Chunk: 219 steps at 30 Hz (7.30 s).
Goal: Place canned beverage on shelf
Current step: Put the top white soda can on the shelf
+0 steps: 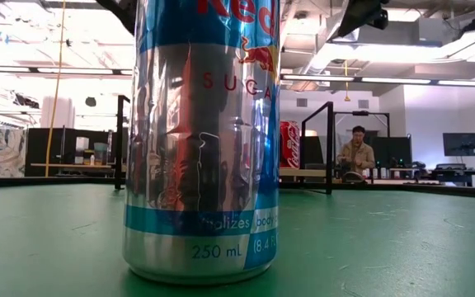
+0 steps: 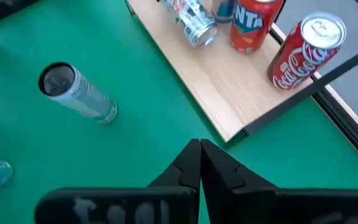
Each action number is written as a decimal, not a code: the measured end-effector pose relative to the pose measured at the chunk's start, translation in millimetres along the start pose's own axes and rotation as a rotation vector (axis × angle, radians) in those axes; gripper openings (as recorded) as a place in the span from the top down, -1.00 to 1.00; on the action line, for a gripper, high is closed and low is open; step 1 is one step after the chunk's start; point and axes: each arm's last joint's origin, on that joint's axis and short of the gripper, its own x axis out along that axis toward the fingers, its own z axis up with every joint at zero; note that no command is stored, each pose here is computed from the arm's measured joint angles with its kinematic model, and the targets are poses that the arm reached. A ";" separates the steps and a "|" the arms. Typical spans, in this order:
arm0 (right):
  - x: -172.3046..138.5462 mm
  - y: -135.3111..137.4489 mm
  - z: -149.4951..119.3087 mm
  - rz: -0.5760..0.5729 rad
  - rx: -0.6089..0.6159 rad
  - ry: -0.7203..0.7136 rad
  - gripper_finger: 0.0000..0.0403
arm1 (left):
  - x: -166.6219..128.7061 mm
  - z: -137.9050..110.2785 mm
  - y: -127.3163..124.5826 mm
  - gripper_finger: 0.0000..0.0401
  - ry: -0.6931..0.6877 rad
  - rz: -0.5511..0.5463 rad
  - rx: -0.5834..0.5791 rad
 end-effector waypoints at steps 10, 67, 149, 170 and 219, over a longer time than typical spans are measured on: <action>-0.8 4.9 9.9 0.038 0.012 -0.106 0.89 | -69.2 32.4 -39.3 -0.16 -0.041 0.103 0.154; 83.7 59.0 83.1 0.294 -0.104 -0.561 -0.78 | -200.7 -37.9 -130.7 -0.16 -0.471 0.166 0.024; 134.5 96.6 70.4 0.286 -0.432 -0.503 -0.41 | -190.7 -20.8 -134.1 -0.41 -0.507 0.093 -0.038; 88.7 82.4 76.6 0.221 -0.366 -0.601 -0.41 | -271.6 -93.3 -105.7 -0.42 -1.034 0.169 -0.425; 42.6 109.5 80.7 0.405 -0.439 -0.884 -0.41 | -169.6 -97.3 -138.0 -0.63 -1.535 -0.924 -0.990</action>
